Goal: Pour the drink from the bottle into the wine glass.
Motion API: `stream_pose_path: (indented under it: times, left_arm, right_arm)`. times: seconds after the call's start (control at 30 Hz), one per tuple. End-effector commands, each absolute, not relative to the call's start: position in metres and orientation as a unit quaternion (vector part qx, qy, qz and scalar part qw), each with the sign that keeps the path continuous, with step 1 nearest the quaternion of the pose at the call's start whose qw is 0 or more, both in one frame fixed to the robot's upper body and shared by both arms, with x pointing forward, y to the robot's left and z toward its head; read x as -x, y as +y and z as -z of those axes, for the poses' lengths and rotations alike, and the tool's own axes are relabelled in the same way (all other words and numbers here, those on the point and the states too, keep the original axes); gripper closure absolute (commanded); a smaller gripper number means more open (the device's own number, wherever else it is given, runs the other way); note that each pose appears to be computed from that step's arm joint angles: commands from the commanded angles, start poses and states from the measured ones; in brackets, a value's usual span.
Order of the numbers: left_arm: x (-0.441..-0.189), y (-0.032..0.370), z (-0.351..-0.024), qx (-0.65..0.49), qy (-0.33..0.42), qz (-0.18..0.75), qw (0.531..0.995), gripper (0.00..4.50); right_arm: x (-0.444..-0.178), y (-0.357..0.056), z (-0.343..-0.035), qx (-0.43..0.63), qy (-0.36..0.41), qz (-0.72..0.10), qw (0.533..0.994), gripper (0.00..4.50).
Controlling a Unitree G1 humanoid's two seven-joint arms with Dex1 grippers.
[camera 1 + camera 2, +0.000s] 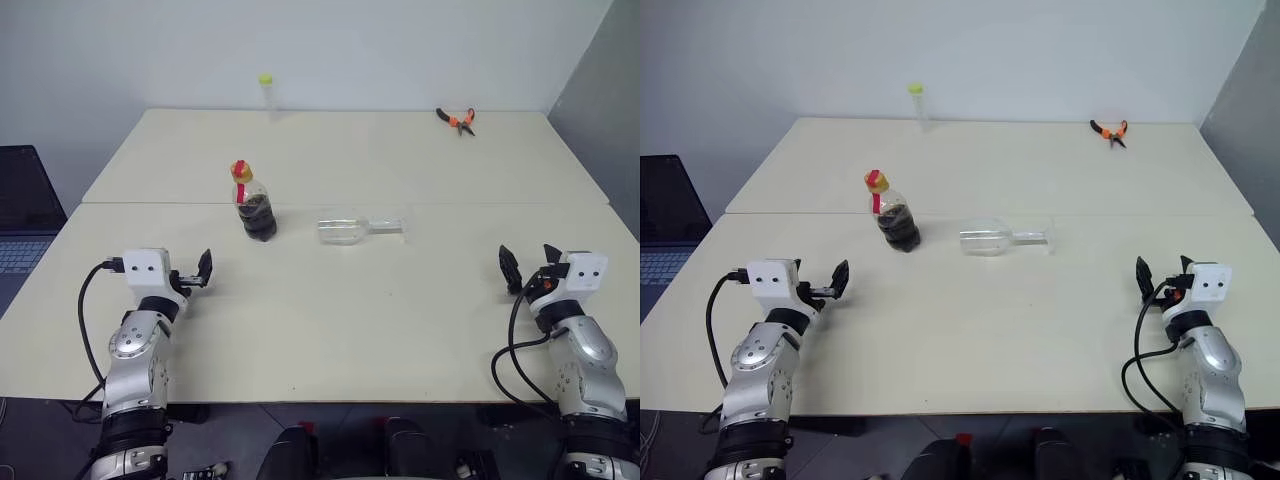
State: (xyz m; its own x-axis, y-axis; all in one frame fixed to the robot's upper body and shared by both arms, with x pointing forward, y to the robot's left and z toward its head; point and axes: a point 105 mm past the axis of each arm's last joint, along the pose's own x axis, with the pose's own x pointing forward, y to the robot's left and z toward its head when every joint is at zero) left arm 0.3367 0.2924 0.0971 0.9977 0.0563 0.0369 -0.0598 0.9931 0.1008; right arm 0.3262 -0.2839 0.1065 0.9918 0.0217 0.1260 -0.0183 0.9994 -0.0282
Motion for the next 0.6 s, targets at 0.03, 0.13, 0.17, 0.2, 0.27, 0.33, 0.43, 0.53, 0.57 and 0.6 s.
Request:
stream_pose_path:
  times: [0.03,0.13,0.17,0.2,0.27,0.33,0.43,0.53,0.57,0.6]
  left_arm:
    - [-0.335,0.29,-0.117,-0.075,-0.051,-0.018,0.996,0.02]
    - [-0.335,0.289,-0.116,-0.075,-0.047,-0.016,0.996,0.02]
    - [-0.335,0.289,-0.115,-0.075,-0.045,-0.017,0.996,0.02]
    - [-0.335,0.289,-0.115,-0.078,-0.041,-0.014,0.996,0.02]
    - [-0.335,0.288,-0.117,-0.084,-0.047,-0.009,0.995,0.02]
    - [-0.334,0.287,-0.118,-0.094,-0.05,-0.001,0.994,0.02]
    - [-0.333,0.289,-0.12,-0.098,-0.06,-0.001,0.993,0.02]
    - [-0.33,0.277,-0.122,-0.101,-0.073,0.031,0.992,0.02]
    - [-0.329,0.275,-0.122,-0.1,-0.077,0.039,0.991,0.02]
    - [-0.329,0.269,-0.123,-0.094,-0.08,0.054,0.991,0.02]
  right_arm:
    - [-0.328,-0.283,-0.12,0.019,-0.085,-0.015,0.996,0.0]
    - [-0.327,-0.282,-0.119,0.02,-0.083,-0.019,0.996,0.0]
    - [-0.327,-0.281,-0.119,0.02,-0.082,-0.022,0.996,0.0]
    - [-0.327,-0.279,-0.119,0.017,-0.08,-0.027,0.996,0.0]
    - [-0.326,-0.275,-0.119,0.011,-0.08,-0.038,0.996,0.0]
    - [-0.326,-0.271,-0.12,0.007,-0.08,-0.046,0.996,0.0]
    - [-0.322,-0.264,-0.121,0.012,-0.079,-0.065,0.995,0.0]
    - [-0.315,-0.251,-0.128,0.029,-0.086,-0.102,0.991,0.0]
    - [-0.313,-0.248,-0.13,0.033,-0.087,-0.111,0.989,0.0]
    - [-0.308,-0.238,-0.136,0.041,-0.09,-0.14,0.985,0.0]
